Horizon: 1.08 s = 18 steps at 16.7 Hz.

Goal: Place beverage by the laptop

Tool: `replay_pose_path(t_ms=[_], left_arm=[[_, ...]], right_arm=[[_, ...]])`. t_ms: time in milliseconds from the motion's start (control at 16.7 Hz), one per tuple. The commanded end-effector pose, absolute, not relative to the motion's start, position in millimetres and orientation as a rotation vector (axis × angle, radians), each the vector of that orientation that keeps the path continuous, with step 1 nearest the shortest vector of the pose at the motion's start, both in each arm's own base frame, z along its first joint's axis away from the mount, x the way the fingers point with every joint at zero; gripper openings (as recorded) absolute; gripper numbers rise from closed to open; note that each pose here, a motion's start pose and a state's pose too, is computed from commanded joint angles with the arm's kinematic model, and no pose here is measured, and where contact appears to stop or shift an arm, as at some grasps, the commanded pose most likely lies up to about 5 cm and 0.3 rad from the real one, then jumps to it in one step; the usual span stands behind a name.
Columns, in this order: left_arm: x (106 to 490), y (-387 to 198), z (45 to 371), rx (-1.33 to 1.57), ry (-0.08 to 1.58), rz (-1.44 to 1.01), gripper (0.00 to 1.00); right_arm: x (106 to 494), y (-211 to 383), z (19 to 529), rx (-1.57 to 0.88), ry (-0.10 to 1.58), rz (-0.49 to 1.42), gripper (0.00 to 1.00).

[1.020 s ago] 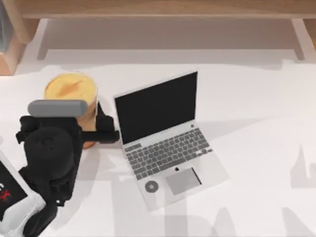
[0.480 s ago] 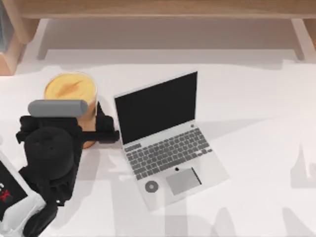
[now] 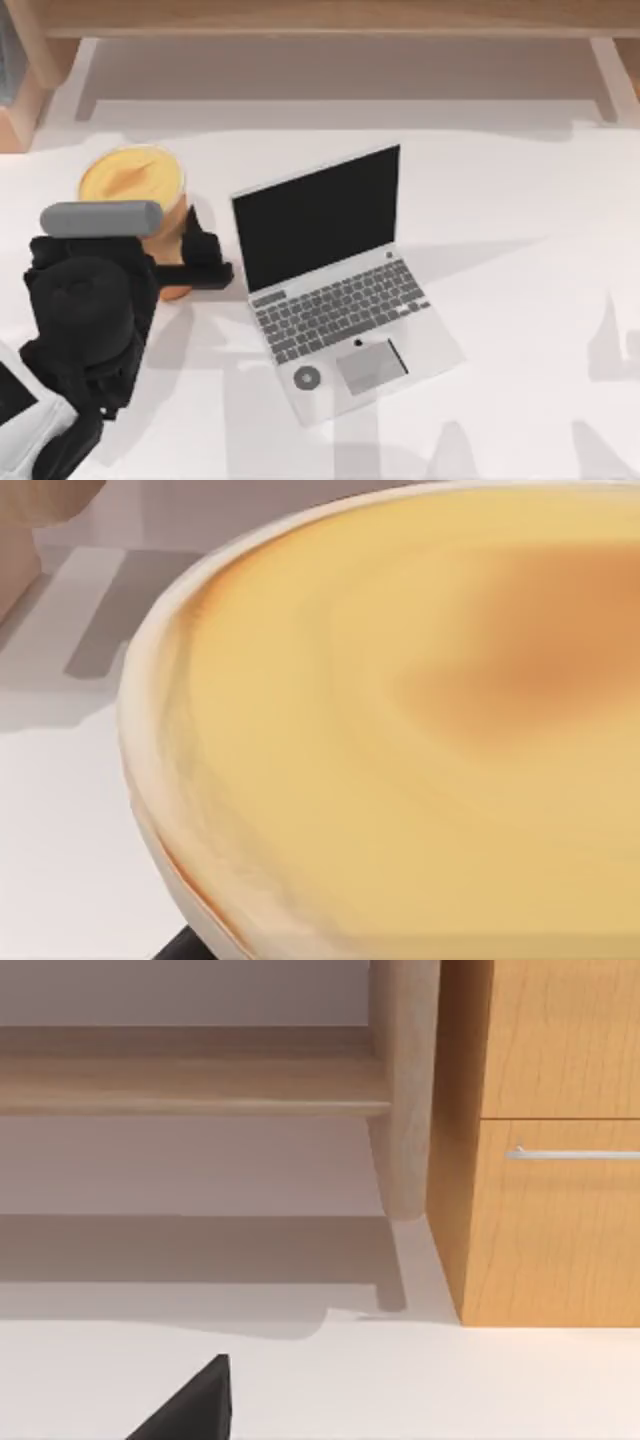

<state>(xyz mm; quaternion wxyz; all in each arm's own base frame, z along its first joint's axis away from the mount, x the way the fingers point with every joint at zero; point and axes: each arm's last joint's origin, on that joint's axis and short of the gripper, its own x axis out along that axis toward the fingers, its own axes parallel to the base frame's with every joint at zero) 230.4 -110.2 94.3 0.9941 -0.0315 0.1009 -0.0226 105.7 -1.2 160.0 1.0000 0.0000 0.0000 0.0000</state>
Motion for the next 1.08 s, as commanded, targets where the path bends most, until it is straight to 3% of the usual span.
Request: replay_pose_path(t_ms=[600,840,1080], left_arm=[[237,-116,101,-0.021,0.182,-0.010,0.00],[268,-124,144,-0.155,0.002,0.061,0.00],[306,-172,204,-0.323,-0.167,0.047,0.00]], right_arm=[[106,-1,160,0.000,0.000,0.000,1.00],[106,-1,160,0.000,0.000,0.000,1.00],[106,-1,160,0.000,0.000,0.000,1.00]])
